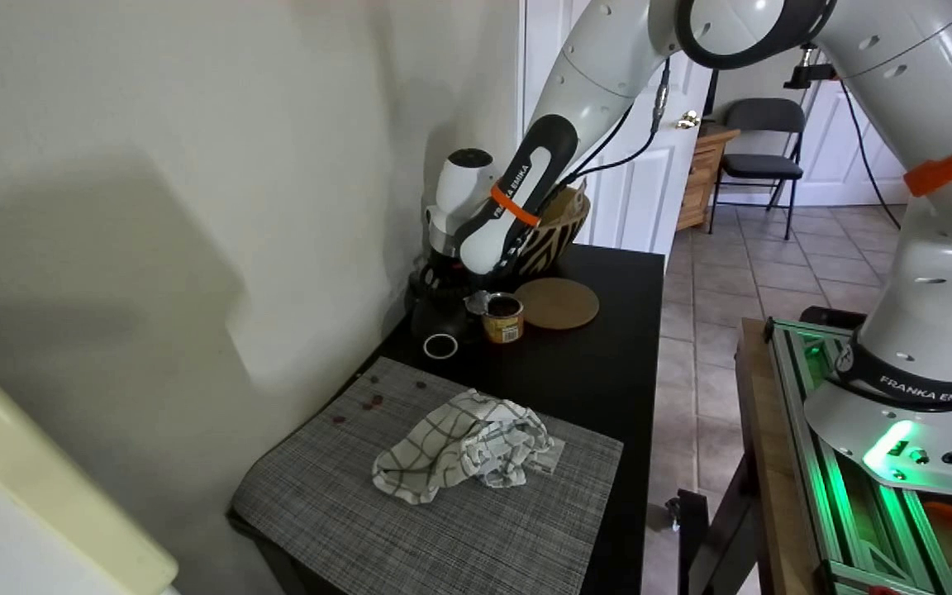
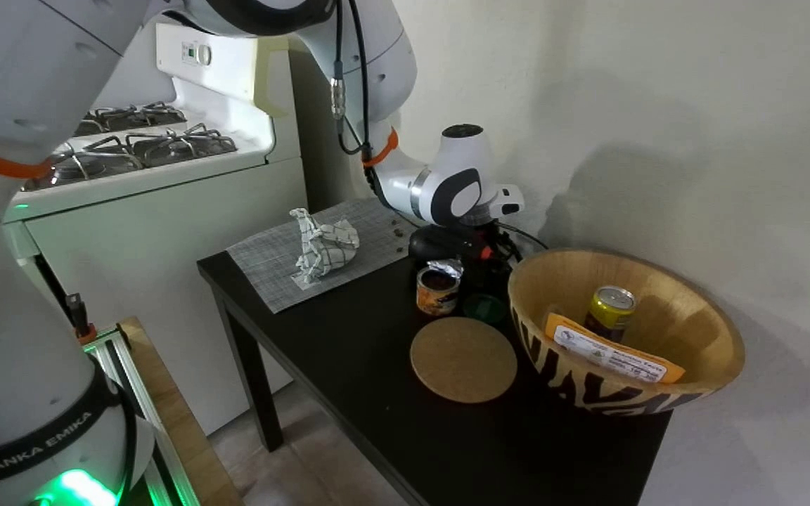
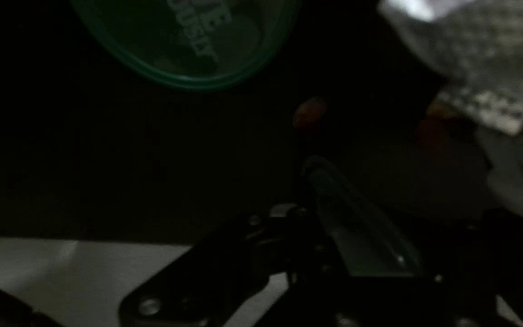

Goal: Pick up the green lunch box lid from the table and put it in the wooden bowl

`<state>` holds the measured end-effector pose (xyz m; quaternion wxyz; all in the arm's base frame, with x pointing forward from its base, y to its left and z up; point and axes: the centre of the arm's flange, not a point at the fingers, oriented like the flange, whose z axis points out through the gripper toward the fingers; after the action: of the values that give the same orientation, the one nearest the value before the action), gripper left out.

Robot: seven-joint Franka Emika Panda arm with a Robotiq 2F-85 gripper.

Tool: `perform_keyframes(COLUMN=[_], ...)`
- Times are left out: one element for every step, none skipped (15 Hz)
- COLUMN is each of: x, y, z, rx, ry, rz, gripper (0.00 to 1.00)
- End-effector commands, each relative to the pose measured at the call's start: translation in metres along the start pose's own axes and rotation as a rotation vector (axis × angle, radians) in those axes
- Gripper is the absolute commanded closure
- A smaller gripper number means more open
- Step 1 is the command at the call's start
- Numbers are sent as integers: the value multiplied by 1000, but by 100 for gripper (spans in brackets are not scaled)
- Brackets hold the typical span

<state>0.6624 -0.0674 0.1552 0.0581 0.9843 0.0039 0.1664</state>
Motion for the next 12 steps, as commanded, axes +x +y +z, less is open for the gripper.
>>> perform_keyframes(x=[-13,-15,-18,-21,-26,-29,-33,-37,-41,-44,-47,-48], y=[-11,-13,-15,-16,-17,-17,-17,-16,-14,-12,-9,-7], z=[-21,-28,-33,-37,-41,-46,-50,-57,-66,-76,-88,-95], rx=[-12,-16,-20,-22,-25,-33,-37,-47,-59,-68,-82,-96], ry=[-40,-43,-50,-56,-62,-66,-71,-71,-64,-54,-35,-29], rz=[-32,-36,-42,-47,-52,-54,-58,-60,-62,-65,-60,-58], gripper=[99,96,100,100,98,98,98,98,98,98,98,98])
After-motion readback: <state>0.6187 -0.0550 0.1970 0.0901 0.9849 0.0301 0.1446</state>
